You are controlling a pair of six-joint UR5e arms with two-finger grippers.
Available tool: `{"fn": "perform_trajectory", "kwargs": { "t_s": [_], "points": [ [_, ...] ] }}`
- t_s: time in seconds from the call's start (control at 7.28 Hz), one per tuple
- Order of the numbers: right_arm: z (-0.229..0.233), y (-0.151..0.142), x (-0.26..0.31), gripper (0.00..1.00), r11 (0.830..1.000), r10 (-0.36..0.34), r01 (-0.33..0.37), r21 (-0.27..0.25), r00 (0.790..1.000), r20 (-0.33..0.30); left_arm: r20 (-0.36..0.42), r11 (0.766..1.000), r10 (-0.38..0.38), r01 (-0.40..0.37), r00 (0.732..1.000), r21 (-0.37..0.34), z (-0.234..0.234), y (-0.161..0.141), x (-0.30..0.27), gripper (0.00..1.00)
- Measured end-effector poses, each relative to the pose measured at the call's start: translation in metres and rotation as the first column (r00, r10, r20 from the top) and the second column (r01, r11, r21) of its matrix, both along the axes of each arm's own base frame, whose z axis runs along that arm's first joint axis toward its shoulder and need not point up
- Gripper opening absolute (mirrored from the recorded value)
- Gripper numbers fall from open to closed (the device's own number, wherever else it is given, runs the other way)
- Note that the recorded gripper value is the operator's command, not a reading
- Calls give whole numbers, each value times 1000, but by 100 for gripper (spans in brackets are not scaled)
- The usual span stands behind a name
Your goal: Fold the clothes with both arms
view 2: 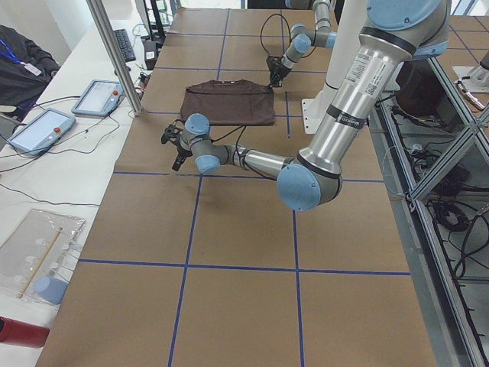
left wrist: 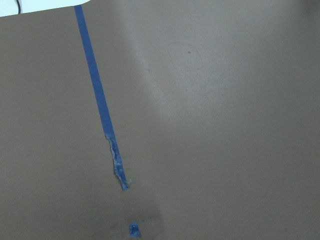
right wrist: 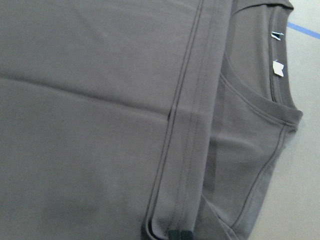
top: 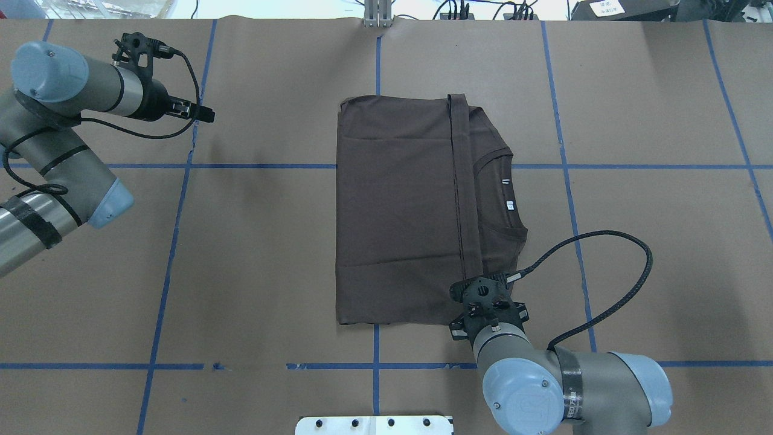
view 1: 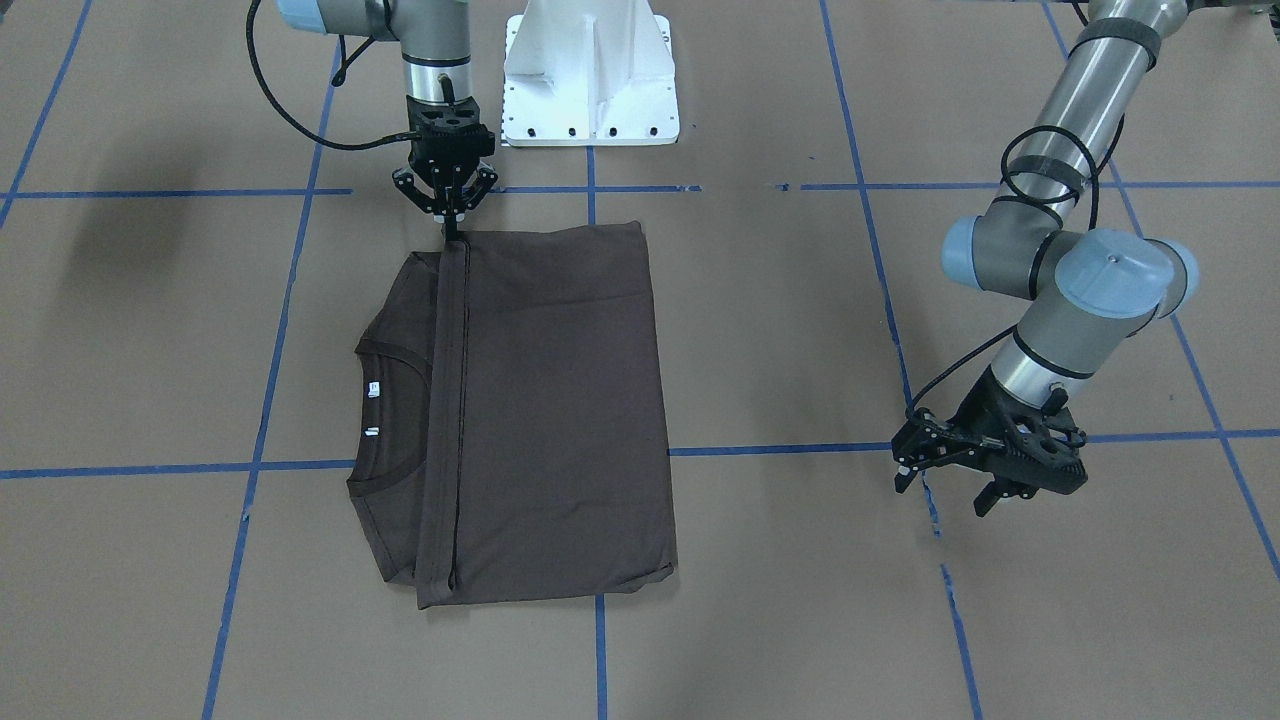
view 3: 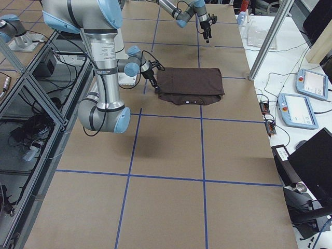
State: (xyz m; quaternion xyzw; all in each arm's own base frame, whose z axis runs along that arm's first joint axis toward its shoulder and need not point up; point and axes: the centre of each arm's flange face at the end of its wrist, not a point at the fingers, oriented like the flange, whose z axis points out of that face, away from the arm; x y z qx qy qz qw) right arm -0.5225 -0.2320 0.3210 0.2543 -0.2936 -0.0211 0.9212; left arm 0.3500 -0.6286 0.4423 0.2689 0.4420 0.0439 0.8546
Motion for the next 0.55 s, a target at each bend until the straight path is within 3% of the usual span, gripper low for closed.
{"fn": "perform_trajectory", "kwargs": {
  "t_s": [0.14,0.41,0.55],
  "points": [
    [4,-1,10,0,997,61,-59,-59,997,37,-4,1000,0,0,1000,4,-4,1,0,100],
    [19,7,27,0,970,187,-171,-174,979,86,-5,1000,-1,1,1000,3,-5,1,-1,100],
    [25,17,26,0,959,219,-196,-205,971,94,-4,1000,-2,2,1000,1,-4,1,0,100]
  ]
}}
